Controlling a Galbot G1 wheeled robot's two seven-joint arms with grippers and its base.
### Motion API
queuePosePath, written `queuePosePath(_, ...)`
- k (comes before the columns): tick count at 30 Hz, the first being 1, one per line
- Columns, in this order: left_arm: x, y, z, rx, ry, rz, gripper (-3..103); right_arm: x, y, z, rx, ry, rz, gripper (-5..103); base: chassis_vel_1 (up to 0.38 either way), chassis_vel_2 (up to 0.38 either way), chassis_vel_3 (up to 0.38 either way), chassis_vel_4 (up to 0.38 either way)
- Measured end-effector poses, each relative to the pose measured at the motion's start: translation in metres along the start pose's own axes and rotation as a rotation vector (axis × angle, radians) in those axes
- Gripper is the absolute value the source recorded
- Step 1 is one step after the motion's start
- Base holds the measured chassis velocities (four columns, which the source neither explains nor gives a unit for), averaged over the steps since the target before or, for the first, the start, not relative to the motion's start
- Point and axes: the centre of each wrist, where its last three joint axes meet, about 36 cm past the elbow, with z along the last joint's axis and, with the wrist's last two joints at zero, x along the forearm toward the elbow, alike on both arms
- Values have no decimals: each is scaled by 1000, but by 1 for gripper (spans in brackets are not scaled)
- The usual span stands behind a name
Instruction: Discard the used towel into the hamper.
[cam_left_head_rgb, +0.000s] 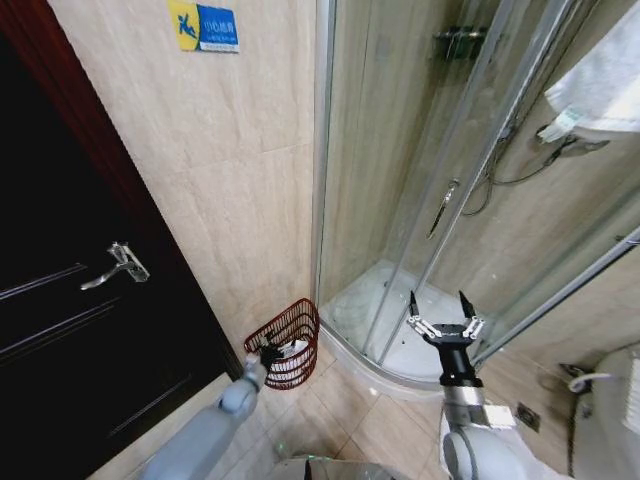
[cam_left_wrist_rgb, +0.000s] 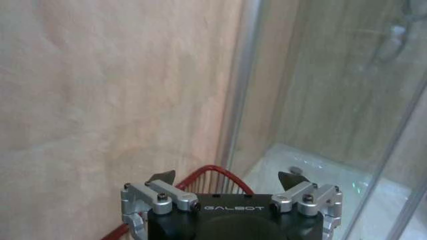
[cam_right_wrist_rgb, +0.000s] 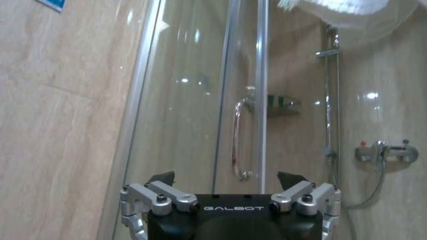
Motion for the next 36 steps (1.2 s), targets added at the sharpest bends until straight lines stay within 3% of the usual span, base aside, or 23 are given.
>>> queuePosePath(2,4,-1,-3,5,-7,-4,100,0,0,-2,2,-2,3,100,0,0,0,0)
queuePosePath(3,23,-2,-23,30,-50,-34,100,-2,-3,-11,11,-14,10,100,0,0,0,0)
queuePosePath(5,30,-4,-30,40,-65,-47,100,-3,-4,-13,16,-19,11,100,0,0,0,0)
queuePosePath(8,71,-23,-65,67,-89,-127,100,-7,-10,-20,12,-31,12,100,0,0,0,0)
queuePosePath(12,102,-31,-88,16,-40,-217,100,-7,-14,-22,-18,-28,26,100,0,0,0,0)
queuePosePath(16,132,-29,-120,-58,-60,-256,100,-5,-15,-21,-42,-10,43,100,0,0,0,0)
queuePosePath(20,151,-30,-147,-83,-128,-256,100,-10,-14,-25,-48,-13,22,100,0,0,0,0)
queuePosePath(25,159,-49,-167,-42,-216,-274,100,-18,-15,-36,-73,-32,-5,100,0,0,0,0)
queuePosePath(30,163,-71,-179,-7,-258,-240,100,-15,-17,-36,-84,-32,-22,100,0,0,0,0)
queuePosePath(36,165,-82,-189,-6,-290,-224,100,-16,-19,-36,-93,-40,-13,100,0,0,0,0)
